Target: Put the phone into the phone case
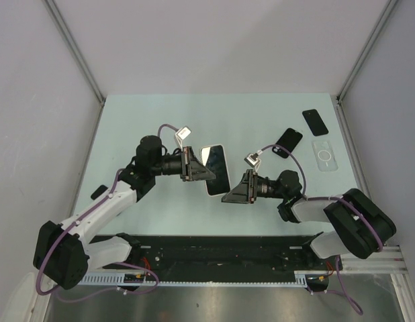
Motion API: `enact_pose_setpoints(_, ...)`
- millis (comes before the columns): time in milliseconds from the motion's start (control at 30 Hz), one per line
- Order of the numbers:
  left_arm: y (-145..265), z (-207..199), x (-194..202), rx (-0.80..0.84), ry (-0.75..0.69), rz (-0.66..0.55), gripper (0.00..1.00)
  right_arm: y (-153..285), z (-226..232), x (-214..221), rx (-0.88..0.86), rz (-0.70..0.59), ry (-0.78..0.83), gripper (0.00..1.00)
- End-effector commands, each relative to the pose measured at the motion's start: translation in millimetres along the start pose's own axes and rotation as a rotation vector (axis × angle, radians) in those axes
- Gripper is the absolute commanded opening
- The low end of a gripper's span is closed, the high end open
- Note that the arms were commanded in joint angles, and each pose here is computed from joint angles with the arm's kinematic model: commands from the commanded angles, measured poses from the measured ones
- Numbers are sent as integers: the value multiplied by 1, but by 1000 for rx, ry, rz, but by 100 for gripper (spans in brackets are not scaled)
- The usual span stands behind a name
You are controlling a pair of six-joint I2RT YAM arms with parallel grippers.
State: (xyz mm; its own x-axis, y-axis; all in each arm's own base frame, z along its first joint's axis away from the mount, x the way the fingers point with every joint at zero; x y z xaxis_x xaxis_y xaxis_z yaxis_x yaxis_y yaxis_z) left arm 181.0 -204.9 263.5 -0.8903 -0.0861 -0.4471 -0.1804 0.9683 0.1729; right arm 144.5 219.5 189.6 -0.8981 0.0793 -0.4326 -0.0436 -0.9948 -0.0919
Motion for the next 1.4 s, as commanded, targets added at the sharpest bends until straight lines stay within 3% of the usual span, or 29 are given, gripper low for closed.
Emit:
enact_pose_setpoints(0,2,-9,-7,32,-48,-29,0,-1,18,-6,-124,-56,98,58)
enact_pose_setpoints(500,-5,15,1,-12,12,4,0,-2,19,-21,-112,-140,122,49)
enact_pose_setpoints(600,-5,17,1,-14,14,6,0,-1,20,-24,-108,-156,123,38)
enact_pose_setpoints(700,-6,21,1,-37,17,-2,0,-1,20,-25,-96,-164,121,18)
enact_pose_setpoints(733,-6,22,-1,-48,-2,-7,0,-1,21,-25,-93,-165,127,6)
enact_pose_setpoints(800,-7,32,0,-139,15,-17,0,-1,19,-25,-66,-171,110,0)
enact_pose_setpoints(933,-5,42,1,-230,-7,5,0,-1,20,-29,-2,-182,115,0)
enact_pose_setpoints(1200,-6,38,1,-178,-9,16,0,1,19,-35,160,-200,180,2)
enact_pose_setpoints(1233,-8,37,0,-143,7,17,0,3,20,-37,164,-208,177,25)
enact_pose_setpoints(1267,-9,33,1,-99,14,36,0,4,22,-38,157,-215,178,35)
enact_pose_setpoints(1367,-9,28,1,-59,31,37,0,5,27,-41,131,-221,183,49)
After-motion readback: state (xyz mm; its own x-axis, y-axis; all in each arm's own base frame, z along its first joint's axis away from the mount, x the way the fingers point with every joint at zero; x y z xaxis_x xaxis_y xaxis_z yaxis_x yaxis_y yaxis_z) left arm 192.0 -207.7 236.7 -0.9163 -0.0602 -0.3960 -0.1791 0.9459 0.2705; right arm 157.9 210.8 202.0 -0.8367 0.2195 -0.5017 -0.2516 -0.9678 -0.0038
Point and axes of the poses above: each gripper's point midway between its finger pads, its own y axis back along the fingers, its own z axis along the line the jaws close on, x = y × z, the point moved 8 cm from there along y, back along the fingers, and after that the axes turned 3 degrees about y, right-handed, at the moved point
